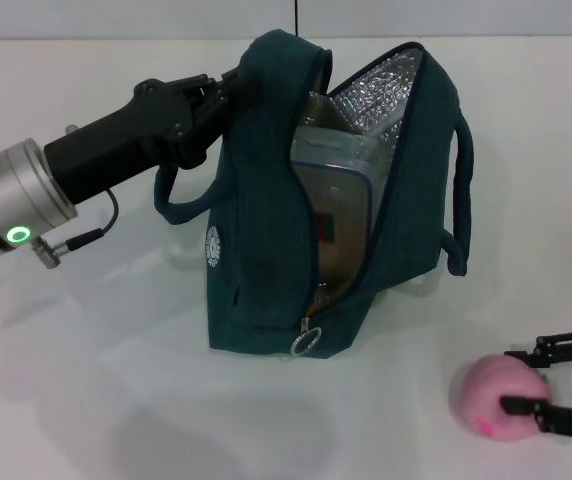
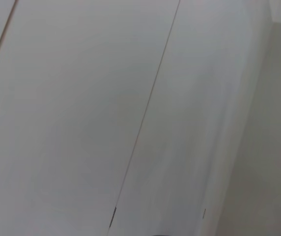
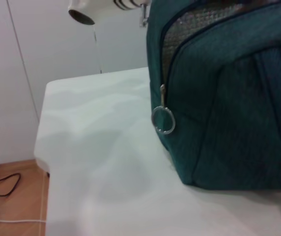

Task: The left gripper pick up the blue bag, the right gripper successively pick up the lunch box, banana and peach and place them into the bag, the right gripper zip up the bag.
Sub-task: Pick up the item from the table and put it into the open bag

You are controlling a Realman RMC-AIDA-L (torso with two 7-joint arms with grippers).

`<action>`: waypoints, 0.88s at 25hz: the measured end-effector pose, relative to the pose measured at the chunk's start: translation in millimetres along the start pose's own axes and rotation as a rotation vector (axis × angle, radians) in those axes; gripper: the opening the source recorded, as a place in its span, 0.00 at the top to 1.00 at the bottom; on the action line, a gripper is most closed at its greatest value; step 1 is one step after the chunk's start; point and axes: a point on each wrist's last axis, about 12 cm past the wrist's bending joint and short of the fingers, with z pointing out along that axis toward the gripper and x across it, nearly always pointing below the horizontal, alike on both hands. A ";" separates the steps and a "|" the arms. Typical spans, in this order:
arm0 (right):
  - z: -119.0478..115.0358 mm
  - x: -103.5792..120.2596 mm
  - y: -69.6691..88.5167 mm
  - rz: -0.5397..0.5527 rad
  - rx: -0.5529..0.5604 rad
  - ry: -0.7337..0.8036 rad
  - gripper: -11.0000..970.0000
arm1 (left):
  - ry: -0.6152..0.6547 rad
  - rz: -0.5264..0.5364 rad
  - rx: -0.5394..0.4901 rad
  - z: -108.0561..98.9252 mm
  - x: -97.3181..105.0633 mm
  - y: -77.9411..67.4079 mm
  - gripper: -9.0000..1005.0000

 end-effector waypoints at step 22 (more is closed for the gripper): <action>-4.2 -104.8 -41.2 -0.064 -0.020 -0.569 0.75 | 0.006 0.025 0.021 1.2 -1.6 -1.3 0.95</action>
